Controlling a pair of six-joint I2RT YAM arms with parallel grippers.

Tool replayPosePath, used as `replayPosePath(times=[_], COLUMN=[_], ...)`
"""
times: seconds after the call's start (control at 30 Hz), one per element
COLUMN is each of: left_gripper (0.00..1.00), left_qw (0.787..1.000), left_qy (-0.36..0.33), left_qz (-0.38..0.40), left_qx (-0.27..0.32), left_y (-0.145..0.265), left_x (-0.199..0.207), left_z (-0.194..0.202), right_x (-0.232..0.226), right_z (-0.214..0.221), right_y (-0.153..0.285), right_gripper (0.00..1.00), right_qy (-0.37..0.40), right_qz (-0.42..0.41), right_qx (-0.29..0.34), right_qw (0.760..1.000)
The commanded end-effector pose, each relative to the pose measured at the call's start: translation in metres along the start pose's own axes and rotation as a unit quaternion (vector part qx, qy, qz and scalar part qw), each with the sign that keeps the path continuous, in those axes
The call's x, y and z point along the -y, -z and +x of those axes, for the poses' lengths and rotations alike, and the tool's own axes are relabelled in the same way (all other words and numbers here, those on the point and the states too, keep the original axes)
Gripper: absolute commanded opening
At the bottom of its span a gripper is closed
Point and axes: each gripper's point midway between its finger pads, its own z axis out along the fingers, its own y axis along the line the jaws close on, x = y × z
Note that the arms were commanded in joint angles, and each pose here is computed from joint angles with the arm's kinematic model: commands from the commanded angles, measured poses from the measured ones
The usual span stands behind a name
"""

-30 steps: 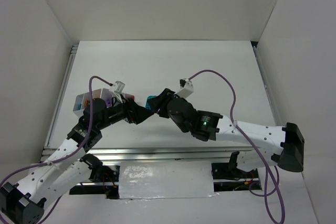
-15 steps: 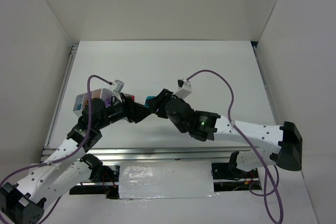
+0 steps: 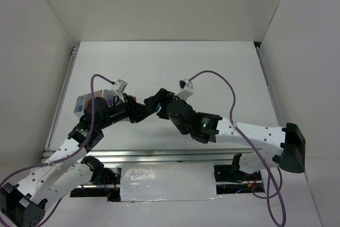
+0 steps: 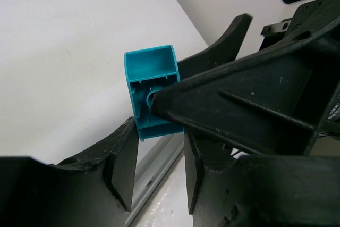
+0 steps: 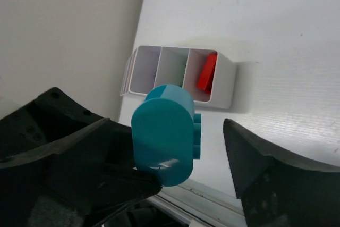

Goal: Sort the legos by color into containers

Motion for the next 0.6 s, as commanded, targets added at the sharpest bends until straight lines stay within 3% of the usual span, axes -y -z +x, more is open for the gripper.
replayPosePath(times=[0.0,0.17,0.33,0.43,0.47,0.57], left_gripper=[0.00,0.00,0.00,0.00,0.00,0.00], left_qw=[0.997,0.993,0.975,0.944,0.923,0.885], left_qy=[-0.074,-0.105,-0.134,-0.159,-0.173,-0.224], left_qz=[0.013,-0.043,-0.173,-0.277,-0.332,-0.394], left_qx=[0.034,0.040,0.046,0.076,0.090,0.110], left_y=[0.002,0.008,0.031,0.052,0.066,0.089], left_x=[0.018,-0.003,-0.056,-0.087,-0.103,-0.118], left_z=[-0.032,-0.048,-0.068,-0.088,-0.098,-0.121], right_x=[-0.018,-0.005,0.037,0.066,0.076,0.096], right_z=[-0.016,-0.035,-0.074,-0.090,-0.089,-0.095], right_y=[0.010,0.021,0.048,0.066,0.068,0.079], right_gripper=[1.00,1.00,1.00,1.00,1.00,1.00], right_qy=[-0.029,-0.047,-0.067,-0.063,-0.057,-0.045], right_qz=[-0.053,-0.070,-0.073,-0.057,-0.049,-0.038], right_qx=[0.018,0.020,0.071,0.098,0.103,0.115], right_qw=[0.998,0.996,0.993,0.992,0.992,0.992])
